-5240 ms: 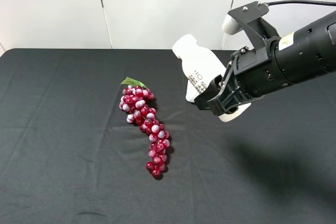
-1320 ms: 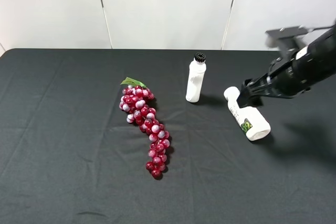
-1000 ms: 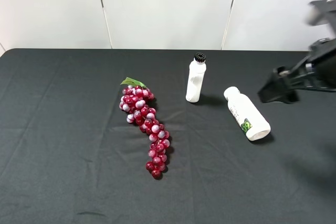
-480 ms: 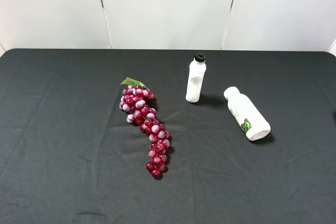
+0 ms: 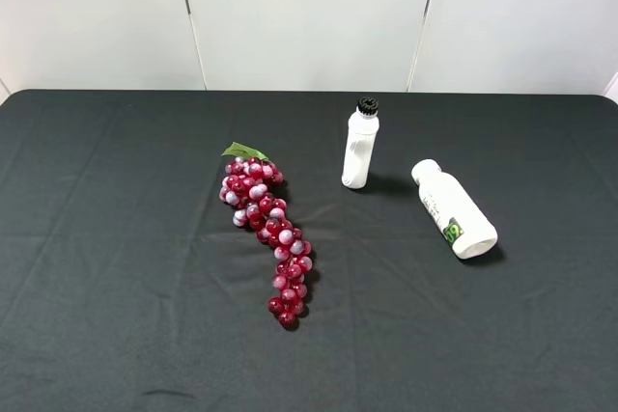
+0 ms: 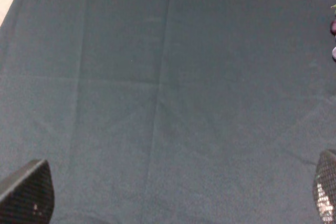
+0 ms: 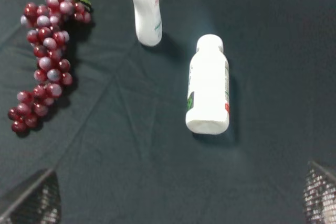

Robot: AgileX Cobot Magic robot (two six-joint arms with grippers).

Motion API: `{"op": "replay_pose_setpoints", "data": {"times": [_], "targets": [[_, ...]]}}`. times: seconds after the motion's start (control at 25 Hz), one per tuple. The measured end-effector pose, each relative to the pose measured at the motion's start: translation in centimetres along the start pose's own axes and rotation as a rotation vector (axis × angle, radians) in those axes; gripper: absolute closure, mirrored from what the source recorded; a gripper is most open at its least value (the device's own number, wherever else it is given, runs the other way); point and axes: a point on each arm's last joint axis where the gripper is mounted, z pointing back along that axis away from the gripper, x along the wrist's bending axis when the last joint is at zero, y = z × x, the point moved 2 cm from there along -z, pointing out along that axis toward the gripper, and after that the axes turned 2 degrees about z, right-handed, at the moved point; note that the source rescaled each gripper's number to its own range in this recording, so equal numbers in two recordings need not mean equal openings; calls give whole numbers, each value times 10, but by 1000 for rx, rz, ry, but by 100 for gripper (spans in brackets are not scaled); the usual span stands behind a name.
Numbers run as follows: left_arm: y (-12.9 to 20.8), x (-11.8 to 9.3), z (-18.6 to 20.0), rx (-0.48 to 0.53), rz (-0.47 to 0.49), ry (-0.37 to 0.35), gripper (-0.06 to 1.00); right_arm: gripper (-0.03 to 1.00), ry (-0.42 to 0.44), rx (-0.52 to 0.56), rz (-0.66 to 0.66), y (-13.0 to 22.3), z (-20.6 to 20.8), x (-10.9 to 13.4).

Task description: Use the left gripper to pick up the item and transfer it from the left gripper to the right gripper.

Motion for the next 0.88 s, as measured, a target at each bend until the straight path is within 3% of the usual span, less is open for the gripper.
{"op": "replay_pose_setpoints", "data": {"times": [0.28,0.48,0.88], "targets": [[0,0,0,0,0,0,-4,-3,82,77,4,30,-22,-10],[0,0,0,0,0,0,-4,-3,138,-22,-56,26,-31,-17],[0,0,0,0,0,0,-4,-3,149,-48,-74,25,-35,-19]]}}
